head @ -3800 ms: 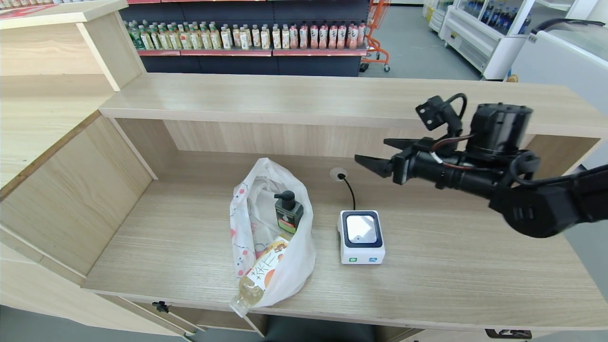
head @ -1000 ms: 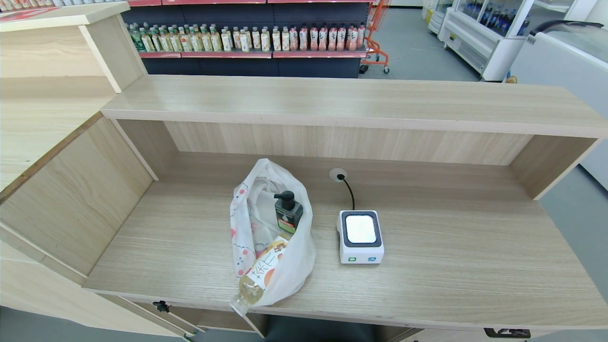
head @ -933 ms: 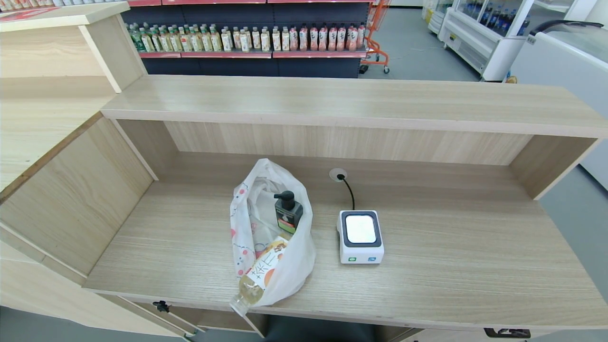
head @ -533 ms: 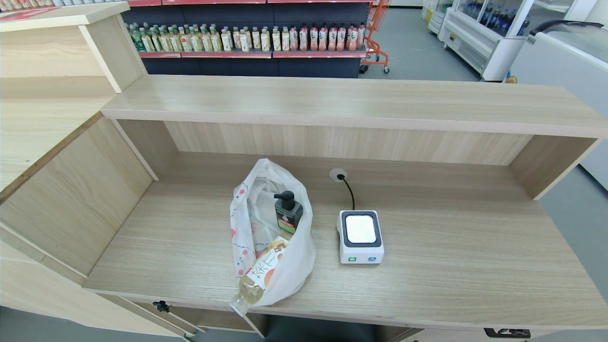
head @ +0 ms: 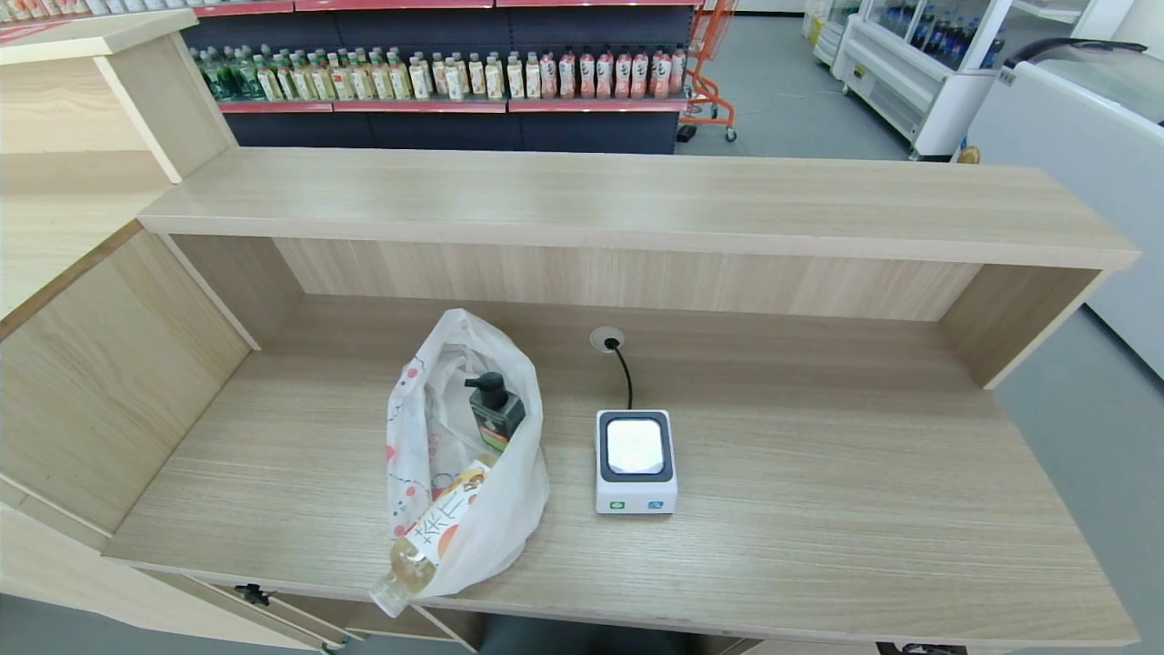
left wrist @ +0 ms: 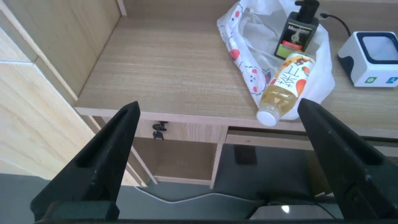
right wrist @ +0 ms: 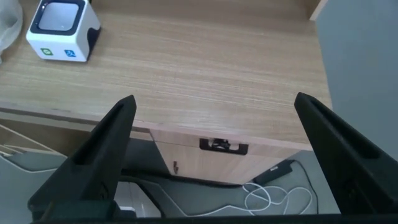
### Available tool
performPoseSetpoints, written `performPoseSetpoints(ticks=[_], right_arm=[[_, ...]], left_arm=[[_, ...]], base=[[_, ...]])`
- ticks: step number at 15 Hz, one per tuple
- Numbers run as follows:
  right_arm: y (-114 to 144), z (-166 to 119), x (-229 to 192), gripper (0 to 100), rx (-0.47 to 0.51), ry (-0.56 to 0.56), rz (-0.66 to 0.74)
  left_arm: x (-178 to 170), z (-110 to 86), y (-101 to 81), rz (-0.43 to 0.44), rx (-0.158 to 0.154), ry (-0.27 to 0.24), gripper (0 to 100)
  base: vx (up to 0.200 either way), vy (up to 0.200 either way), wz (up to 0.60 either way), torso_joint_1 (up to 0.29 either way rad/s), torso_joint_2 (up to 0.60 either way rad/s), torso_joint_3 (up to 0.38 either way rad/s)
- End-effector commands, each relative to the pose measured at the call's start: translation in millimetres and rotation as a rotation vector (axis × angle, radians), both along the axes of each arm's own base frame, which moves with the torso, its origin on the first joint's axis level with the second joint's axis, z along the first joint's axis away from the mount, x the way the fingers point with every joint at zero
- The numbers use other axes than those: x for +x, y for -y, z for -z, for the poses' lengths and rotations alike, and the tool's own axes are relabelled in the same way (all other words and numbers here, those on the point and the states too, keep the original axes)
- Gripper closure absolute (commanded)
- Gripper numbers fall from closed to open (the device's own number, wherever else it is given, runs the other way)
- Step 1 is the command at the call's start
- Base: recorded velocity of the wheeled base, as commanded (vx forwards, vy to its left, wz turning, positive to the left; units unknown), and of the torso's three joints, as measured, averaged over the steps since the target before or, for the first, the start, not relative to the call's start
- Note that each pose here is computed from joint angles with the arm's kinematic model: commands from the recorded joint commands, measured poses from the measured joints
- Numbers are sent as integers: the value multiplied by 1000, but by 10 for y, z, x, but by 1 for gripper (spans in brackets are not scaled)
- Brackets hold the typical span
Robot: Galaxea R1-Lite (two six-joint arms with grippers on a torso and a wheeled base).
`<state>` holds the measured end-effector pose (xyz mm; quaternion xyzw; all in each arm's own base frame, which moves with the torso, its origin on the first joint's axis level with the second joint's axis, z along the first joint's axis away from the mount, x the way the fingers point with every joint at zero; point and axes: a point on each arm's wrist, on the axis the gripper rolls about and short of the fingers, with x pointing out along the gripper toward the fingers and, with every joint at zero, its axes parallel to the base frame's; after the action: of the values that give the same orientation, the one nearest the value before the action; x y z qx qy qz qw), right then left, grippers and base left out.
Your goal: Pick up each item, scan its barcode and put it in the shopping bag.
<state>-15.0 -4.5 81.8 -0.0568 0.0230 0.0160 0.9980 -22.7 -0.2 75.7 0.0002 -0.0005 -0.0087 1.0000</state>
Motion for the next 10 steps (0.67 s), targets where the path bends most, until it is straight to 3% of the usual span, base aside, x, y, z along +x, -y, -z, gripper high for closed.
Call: performPoseSetpoints(ticks=[1,3,6,10], right_arm=[[-1,-1,4,0,-2,-6,-1],[0,0,3,0,-3,-4,0],[0,0,3,0,-3,-4,-1],[0,0,3,0,1,-4,1]], left_arm=[[0,-1,0,-1,0,0,0],[0,-1,0,1,3,1,0],[0,-1,0,1,1,0,0],[0,-1,0,-1,0,0,0]], base=[[0,0,0,0,0,0],[0,0,0,0,0,0],[200,0,0,1,1,2],[0,0,0,0,0,0]])
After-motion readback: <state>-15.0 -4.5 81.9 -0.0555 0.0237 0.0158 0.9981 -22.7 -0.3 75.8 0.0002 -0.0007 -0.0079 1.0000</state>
